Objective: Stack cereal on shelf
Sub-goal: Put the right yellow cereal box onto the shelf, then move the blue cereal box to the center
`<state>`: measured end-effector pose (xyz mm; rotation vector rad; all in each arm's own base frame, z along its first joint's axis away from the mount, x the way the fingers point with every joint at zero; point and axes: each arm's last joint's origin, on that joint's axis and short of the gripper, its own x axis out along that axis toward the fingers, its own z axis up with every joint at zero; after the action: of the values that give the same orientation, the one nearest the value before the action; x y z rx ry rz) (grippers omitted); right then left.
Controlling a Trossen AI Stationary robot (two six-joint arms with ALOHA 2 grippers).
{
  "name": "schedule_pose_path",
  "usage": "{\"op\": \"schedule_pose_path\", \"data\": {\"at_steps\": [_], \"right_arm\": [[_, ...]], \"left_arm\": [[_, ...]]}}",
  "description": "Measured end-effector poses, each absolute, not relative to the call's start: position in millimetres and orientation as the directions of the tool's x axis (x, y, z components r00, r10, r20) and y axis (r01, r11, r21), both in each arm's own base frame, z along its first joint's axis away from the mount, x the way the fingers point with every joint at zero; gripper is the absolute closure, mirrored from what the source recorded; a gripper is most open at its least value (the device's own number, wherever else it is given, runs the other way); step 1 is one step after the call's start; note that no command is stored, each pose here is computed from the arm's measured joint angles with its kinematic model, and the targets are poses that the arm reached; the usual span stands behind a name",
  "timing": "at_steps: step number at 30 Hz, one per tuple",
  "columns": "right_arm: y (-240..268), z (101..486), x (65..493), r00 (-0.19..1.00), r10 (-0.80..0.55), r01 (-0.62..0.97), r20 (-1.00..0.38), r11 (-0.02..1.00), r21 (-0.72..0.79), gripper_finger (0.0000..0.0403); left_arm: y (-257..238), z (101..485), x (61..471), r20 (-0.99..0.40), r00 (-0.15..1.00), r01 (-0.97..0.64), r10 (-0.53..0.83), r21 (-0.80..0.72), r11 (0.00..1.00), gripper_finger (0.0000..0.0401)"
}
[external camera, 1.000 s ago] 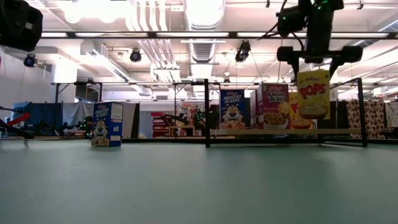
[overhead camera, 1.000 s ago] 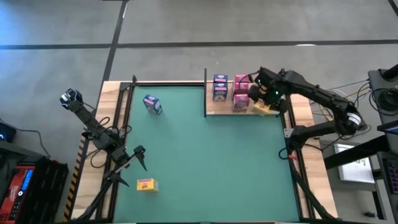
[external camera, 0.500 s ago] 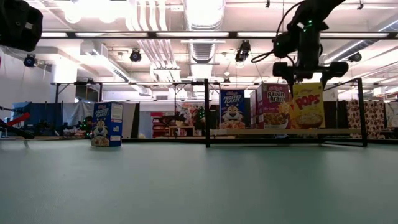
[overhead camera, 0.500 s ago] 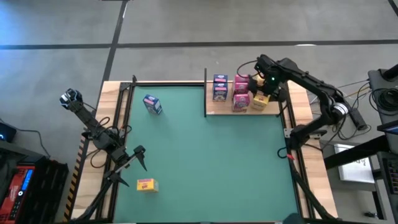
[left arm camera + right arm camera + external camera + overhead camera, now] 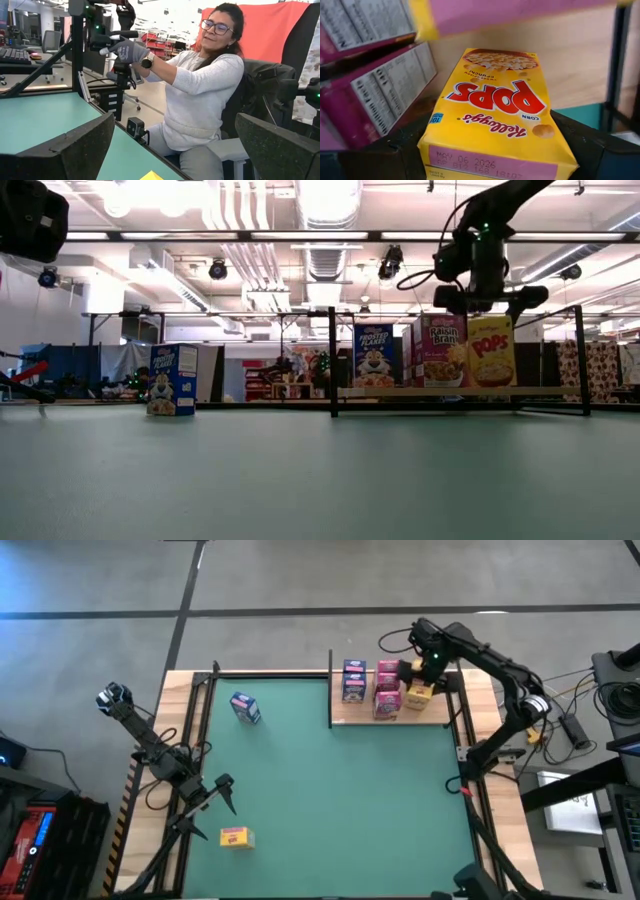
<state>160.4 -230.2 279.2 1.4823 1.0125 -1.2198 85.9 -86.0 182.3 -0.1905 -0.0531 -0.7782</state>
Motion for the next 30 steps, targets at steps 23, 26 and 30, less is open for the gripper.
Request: {"op": "schedule_pose_path", "data": {"at_steps": [23,26,30], "right_arm": [[-249,277,142,0.186,-0.013,0.974,-0.983,-0.128,0.186,0.0078],[-249,277,142,0.185,-0.013,0.975,-0.983,-0.124,0.186,0.0078],[-249,277,142,0.185,-0.013,0.976,-0.983,-0.115,0.186,0.0078]], "left_arm": [[-86,182,86,0.118,0.712,0.702,-0.692,-0.151,0.696,0.0003],[-86,182,86,0.118,0.712,0.702,-0.692,-0.151,0.696,0.0003],[-86,182,86,0.118,0.712,0.702,-0.692,-0.151,0.696,0.0003]]}}
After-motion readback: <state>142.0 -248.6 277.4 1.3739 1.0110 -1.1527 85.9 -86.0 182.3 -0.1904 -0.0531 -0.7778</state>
